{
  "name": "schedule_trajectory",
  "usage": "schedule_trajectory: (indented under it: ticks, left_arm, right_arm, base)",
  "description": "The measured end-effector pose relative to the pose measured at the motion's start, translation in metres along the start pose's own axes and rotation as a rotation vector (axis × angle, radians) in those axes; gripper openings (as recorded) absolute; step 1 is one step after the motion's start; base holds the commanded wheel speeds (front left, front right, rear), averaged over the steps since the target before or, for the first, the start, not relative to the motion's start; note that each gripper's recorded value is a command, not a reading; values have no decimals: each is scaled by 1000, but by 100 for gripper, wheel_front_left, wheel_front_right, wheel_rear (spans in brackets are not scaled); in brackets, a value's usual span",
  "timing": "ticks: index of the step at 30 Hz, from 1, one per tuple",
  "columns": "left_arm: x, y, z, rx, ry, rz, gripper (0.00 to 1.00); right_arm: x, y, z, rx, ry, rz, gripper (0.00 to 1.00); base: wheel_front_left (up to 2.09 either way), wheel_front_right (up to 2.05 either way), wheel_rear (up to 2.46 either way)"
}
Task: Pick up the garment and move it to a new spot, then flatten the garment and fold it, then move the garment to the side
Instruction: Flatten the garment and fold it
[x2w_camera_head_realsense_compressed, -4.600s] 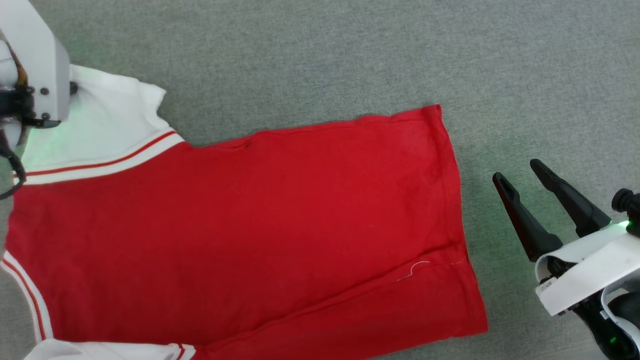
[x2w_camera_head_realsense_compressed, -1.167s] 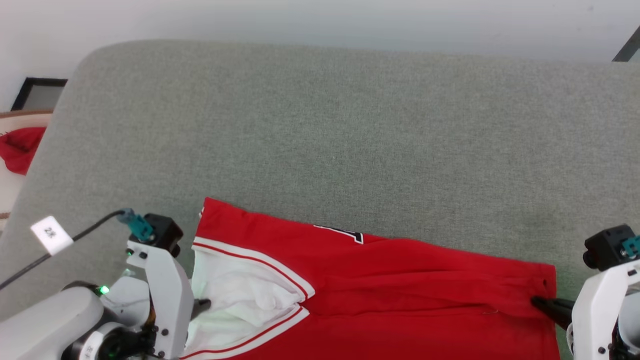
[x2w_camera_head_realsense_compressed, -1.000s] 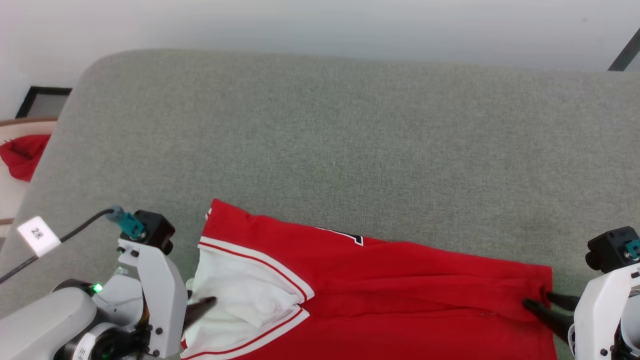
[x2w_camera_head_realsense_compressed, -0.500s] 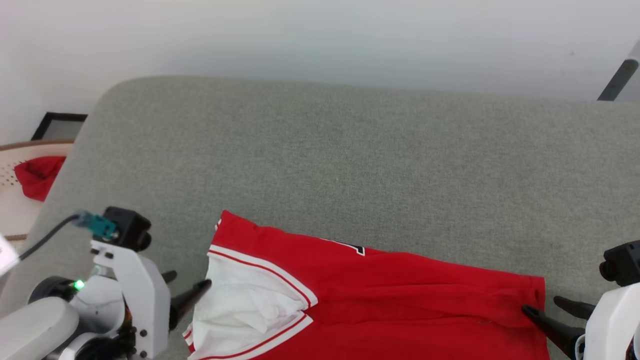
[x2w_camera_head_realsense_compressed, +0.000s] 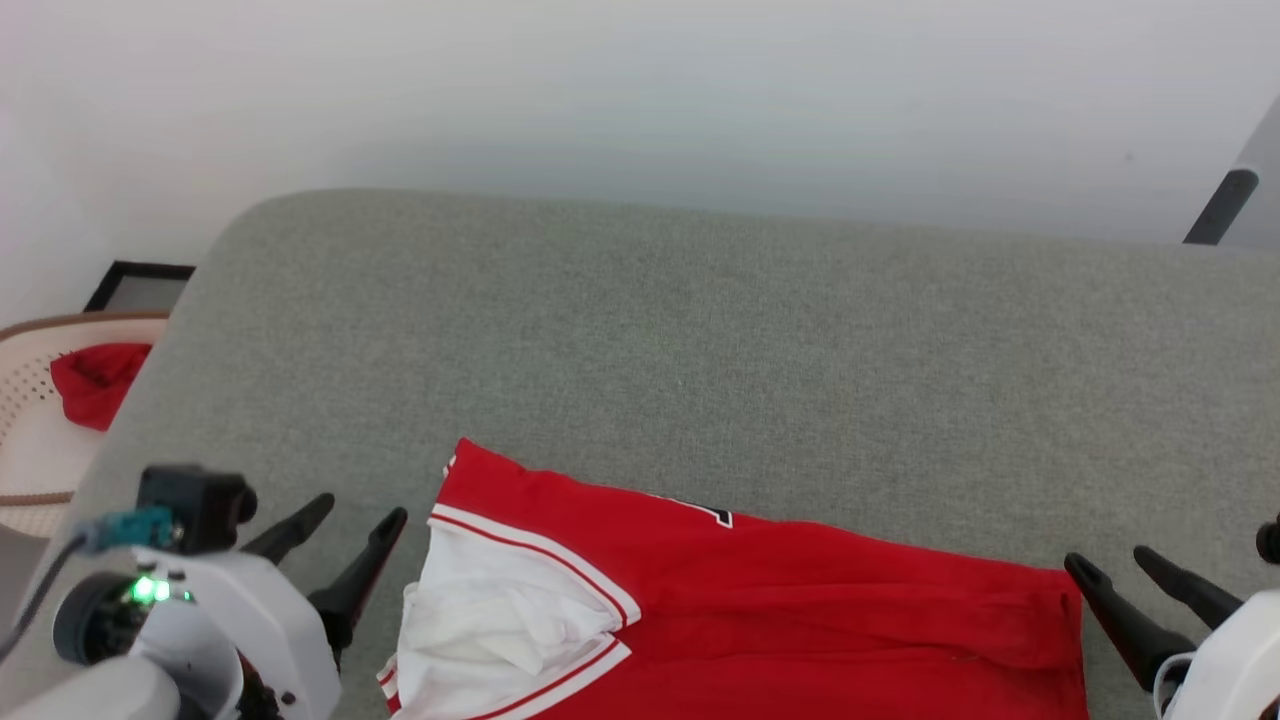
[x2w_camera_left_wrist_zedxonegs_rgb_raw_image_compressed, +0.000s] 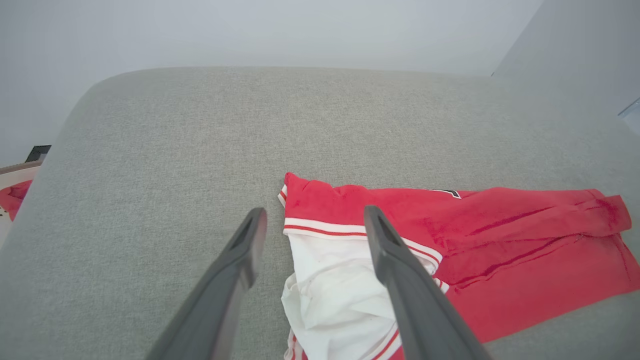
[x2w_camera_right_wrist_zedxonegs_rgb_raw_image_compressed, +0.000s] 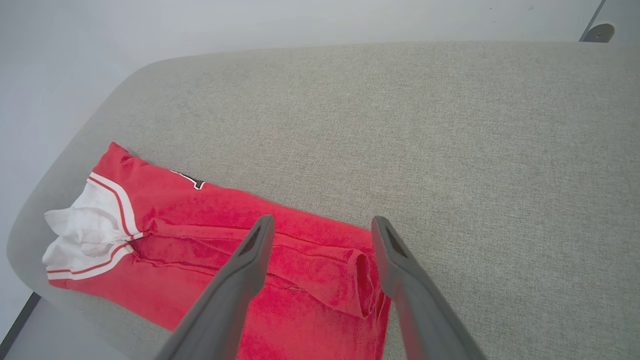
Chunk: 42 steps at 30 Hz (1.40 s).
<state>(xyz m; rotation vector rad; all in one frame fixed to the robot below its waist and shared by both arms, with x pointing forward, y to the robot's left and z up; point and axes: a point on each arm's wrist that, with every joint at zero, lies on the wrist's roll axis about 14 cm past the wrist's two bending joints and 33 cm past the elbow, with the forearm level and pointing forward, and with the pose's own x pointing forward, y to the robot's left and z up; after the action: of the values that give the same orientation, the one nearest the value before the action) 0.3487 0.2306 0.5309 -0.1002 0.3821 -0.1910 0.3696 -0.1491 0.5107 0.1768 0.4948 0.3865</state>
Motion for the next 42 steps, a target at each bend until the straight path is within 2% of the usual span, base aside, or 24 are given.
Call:
schedule_trajectory:
  ticks: [12, 19, 25, 42]
  left_arm:
    - [-8, 12, -1, -25, -214, 55, 100]
    - [-7, 14, 12, -60, -337, 83, 100]
    - [-11, 16, 5, -79, -410, 110, 100]
    - [-1, 35, 2, 23, -488, 204, 100]
  right_arm:
    - [-9, -11, -4, 23, -101, -48, 100]
    - [-13, -27, -18, 28, -102, -88, 100]
    - [-14, -39, -38, 53, -47, -110, 100]
    - [11, -50, -82, 120, 223, -101, 100]
  base:
    - [0, 0, 0]
    - [0, 0, 0]
    - [0, 0, 0]
    - [0, 0, 0]
